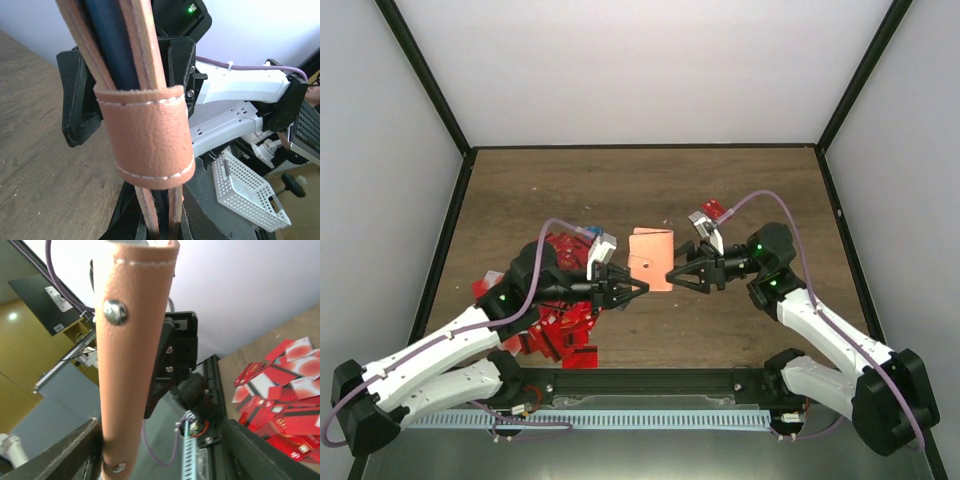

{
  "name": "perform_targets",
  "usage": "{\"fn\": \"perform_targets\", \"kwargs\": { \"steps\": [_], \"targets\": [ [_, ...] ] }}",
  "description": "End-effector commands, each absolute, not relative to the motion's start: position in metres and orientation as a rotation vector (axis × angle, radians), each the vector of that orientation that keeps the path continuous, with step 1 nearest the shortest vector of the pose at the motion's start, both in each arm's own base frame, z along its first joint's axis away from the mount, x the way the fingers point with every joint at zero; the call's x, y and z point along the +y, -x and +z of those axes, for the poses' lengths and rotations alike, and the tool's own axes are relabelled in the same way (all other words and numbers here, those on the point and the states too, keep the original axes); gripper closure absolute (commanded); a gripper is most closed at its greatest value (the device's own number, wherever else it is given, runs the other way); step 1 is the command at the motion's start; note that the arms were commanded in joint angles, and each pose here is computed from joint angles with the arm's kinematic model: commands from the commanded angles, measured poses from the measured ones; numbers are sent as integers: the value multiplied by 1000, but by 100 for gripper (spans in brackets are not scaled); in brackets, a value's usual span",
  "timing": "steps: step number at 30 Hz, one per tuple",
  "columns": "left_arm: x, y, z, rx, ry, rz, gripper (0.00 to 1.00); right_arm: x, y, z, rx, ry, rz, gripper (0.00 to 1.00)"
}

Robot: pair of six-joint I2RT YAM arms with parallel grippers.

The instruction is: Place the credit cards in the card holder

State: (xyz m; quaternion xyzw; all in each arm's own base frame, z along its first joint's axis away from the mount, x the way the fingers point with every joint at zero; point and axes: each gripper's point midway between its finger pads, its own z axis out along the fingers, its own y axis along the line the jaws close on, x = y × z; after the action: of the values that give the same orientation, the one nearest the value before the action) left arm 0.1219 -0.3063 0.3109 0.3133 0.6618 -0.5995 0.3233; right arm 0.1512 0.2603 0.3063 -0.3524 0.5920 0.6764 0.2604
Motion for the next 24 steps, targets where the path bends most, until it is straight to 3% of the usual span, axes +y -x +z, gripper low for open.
{"fn": "perform_targets", "kwargs": {
  "steps": [1, 4, 8, 12, 14, 16, 17, 20, 24],
  "targets": [
    [-309, -112, 325, 1702, -895, -1627, 96, 256, -133, 331, 1500, 1062, 1853, 42],
    [-313, -114, 317, 1735, -903, -1629, 96, 256, -132, 333, 1501, 1064, 1867, 58],
    [-318, -117, 308, 1765, -904, -1627, 96, 257, -132, 329, 1520, 1055, 1877, 65],
    [-320, -119, 302, 1784, -904, -1622, 91, 257, -133, 324, 1548, 1035, 1880, 83],
    [-319, -128, 299, 1814, -868, -1563, 70, 258, -135, 321, 1569, 1013, 1873, 91],
    [-312, -147, 292, 1872, -776, -1427, 33, 259, -143, 319, 1610, 959, 1843, 99],
    [-306, -161, 291, 1905, -711, -1325, 20, 260, -150, 317, 1640, 913, 1816, 99],
    [-280, -191, 281, 1970, -562, -1066, 1, 261, -171, 312, 1725, 780, 1734, 99],
    [-250, -211, 277, 2008, -440, -837, 0, 260, -190, 303, 1828, 640, 1656, 99]
  ]
}}
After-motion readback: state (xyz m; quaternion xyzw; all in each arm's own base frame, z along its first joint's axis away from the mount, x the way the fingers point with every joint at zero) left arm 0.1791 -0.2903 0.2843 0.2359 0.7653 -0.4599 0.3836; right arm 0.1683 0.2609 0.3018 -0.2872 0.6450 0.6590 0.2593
